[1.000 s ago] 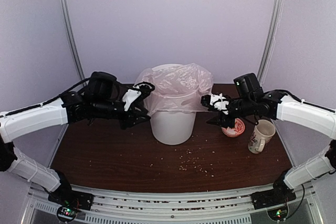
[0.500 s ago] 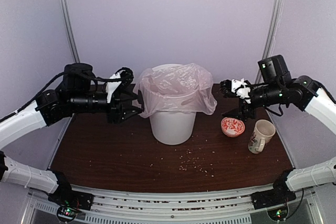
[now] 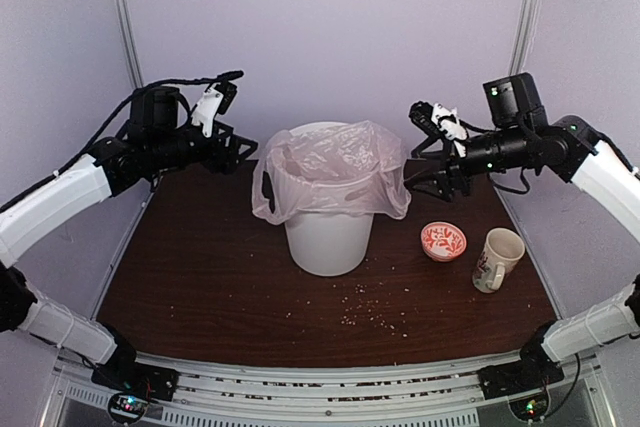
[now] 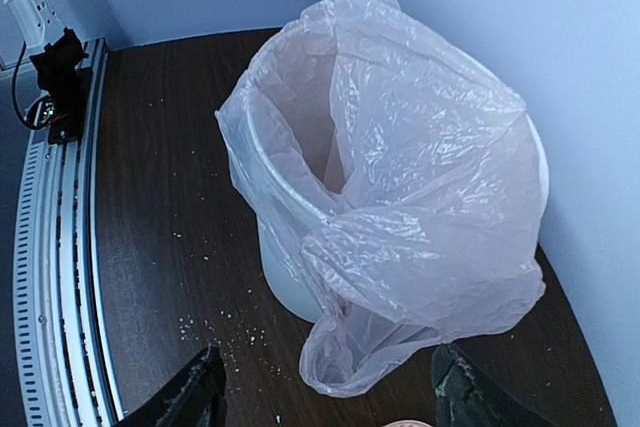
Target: Put the trash bags into the trash bin
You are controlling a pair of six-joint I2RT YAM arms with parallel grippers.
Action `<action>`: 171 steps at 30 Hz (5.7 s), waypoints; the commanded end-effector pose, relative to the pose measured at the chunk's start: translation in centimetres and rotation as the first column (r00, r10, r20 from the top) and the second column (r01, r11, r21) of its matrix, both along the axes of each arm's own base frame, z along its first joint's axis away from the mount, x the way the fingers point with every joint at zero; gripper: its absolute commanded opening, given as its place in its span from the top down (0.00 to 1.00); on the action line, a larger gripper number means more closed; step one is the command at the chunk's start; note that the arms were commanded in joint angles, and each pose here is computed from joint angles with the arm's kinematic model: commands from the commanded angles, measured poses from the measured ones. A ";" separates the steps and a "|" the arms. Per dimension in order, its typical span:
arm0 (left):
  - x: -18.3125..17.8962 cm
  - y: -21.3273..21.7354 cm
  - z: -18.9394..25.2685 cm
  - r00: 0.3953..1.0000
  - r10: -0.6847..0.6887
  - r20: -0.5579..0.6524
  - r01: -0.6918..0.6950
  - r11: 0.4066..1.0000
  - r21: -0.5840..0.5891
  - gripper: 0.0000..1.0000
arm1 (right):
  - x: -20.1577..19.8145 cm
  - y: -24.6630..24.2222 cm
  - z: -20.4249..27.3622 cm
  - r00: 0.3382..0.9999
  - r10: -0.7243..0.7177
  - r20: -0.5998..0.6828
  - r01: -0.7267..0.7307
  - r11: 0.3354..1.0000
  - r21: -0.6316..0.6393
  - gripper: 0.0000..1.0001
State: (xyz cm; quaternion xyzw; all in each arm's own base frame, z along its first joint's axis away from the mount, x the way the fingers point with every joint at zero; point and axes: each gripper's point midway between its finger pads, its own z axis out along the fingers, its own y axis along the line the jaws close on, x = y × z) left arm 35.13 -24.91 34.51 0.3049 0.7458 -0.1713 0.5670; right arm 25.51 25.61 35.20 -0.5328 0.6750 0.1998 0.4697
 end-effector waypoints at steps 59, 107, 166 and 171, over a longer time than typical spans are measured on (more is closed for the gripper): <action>1.5 -4.0 -5.3 0.937 -0.331 -0.117 0.296 0.924 -0.243 0.63 | 4.2 7.2 0.6 0.991 -0.118 -0.070 0.130 0.971 0.203 0.40; 12.8 -6.4 -8.9 0.965 -0.117 -0.233 0.057 0.967 -0.249 1.00 | 21.3 0.0 -5.1 0.907 -0.301 -0.295 0.393 0.856 0.337 1.00; -9.0 -4.7 -12.4 0.987 -0.157 -0.018 0.156 0.987 -0.028 0.38 | 7.9 -2.4 -8.1 0.969 -0.116 0.217 0.143 0.983 -0.115 0.37; -8.2 -5.2 -11.8 0.989 -0.145 0.037 0.147 0.988 -0.050 0.38 | 8.5 -0.1 -8.1 0.963 -0.103 0.251 0.139 0.982 -0.128 0.37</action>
